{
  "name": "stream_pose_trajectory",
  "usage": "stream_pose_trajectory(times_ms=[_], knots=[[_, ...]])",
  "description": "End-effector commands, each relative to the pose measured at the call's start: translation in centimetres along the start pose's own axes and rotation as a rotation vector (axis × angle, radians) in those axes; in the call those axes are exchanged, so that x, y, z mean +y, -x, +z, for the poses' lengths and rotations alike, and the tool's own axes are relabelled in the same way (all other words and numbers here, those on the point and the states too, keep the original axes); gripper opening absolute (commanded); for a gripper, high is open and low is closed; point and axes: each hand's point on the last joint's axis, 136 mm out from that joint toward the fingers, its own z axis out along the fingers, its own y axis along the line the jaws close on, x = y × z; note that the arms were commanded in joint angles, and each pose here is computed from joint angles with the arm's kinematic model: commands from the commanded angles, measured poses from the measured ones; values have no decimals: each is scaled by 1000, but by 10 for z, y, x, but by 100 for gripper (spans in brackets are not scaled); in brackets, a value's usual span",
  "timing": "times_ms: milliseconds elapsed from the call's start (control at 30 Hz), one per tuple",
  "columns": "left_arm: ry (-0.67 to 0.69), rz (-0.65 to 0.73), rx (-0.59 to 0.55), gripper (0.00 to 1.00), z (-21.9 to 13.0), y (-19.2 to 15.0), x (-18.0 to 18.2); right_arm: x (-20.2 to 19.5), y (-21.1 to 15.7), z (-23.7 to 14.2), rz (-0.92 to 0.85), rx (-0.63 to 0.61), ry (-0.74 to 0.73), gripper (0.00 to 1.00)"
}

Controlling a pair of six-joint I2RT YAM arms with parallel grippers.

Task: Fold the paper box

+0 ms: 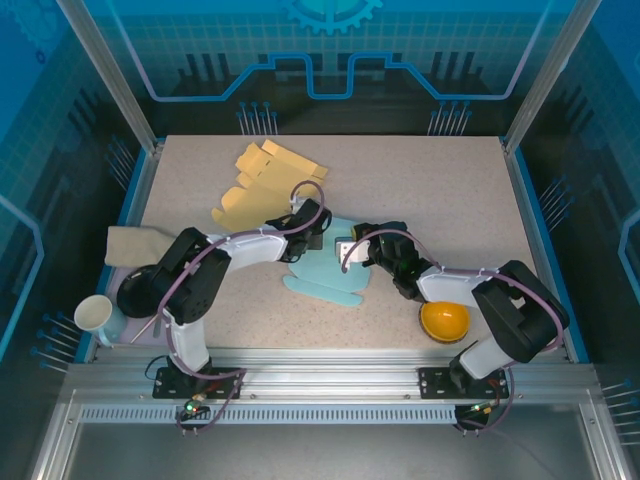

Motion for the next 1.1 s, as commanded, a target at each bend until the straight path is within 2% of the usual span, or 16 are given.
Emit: stream_pose_trajectory(times_ms=[0,233,367,500,633,733,900,1067], knots=[[273,22,74,54,8,-25,82,8,-41,-7,26,161,25,0],[-70,56,-6,72,-18,-11,32,8,-39,-8,19,154,31,0],[-241,112,-76,78,-48,-6,9,5,-37,-9,16,144,28,0],[-353,156,-111,80,-67,-12,-4,4,-34,-9,9,135,21,0],[-415,165,-129,89,-80,-15,-11,6,-30,-10,-4,127,36,0],[-426,126,-176,89,-95,-3,-8,11,-26,-12,-16,111,53,0],[-354,34,-203,87,-114,26,8,15,-6,-25,2,3,139,0],[-419,58,-200,87,-123,34,-4,11,3,-28,4,-43,157,0]])
